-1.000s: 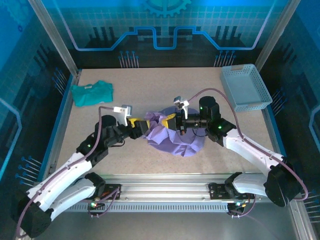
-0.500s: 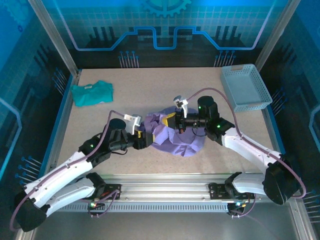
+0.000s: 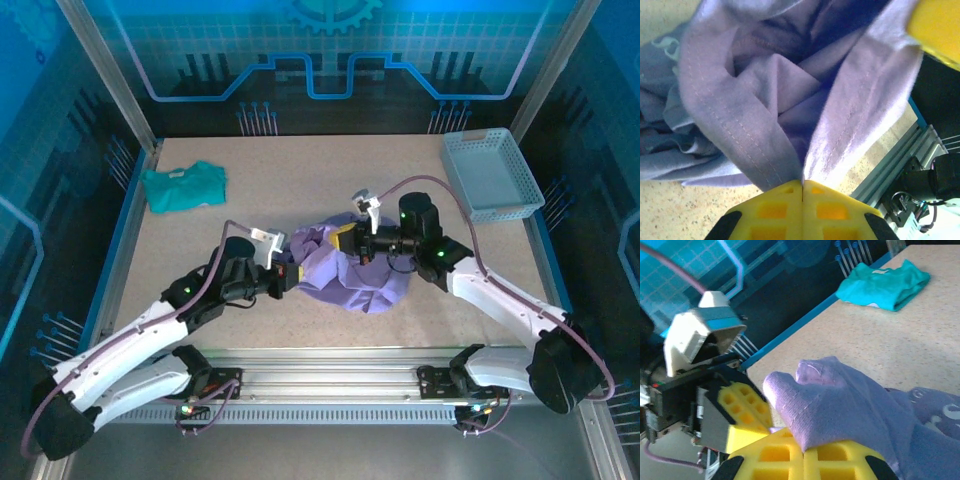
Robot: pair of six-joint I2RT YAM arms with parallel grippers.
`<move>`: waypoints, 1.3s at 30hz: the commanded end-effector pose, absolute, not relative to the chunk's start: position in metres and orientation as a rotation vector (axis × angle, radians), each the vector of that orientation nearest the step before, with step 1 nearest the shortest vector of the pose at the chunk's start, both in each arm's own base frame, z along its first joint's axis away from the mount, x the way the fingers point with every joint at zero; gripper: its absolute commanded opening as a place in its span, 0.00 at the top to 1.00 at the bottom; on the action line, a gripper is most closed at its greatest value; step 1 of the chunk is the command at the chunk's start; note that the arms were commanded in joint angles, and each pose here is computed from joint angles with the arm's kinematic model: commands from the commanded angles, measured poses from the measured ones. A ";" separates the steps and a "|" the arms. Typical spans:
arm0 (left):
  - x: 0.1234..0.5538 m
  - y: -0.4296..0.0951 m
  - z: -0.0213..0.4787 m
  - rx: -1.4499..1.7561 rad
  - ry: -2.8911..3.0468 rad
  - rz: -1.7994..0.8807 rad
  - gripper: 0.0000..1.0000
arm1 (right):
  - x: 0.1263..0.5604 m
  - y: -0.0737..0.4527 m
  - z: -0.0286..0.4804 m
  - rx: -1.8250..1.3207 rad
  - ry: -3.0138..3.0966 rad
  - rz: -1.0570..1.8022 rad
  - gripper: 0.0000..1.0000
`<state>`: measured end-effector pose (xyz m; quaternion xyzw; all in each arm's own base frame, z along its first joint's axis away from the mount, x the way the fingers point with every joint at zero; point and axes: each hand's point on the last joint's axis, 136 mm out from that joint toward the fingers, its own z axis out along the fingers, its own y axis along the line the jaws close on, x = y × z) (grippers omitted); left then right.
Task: Fold the inside-out t-shirt
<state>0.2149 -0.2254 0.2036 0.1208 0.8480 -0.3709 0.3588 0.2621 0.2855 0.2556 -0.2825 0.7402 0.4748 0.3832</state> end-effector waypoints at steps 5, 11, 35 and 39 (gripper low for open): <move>0.209 -0.224 0.230 0.492 1.836 -0.937 1.00 | 0.266 0.267 0.229 -0.604 1.987 1.168 0.88; 0.207 -0.230 0.220 0.613 1.770 -0.882 1.00 | 0.255 0.252 0.224 -0.763 2.055 0.884 0.69; 0.210 -0.200 0.193 0.639 1.908 -0.602 0.99 | 0.303 0.307 0.116 -0.680 2.551 0.988 0.63; 0.217 -0.192 0.195 0.570 1.916 -0.565 0.99 | 0.316 0.295 0.151 -0.592 2.416 1.035 0.91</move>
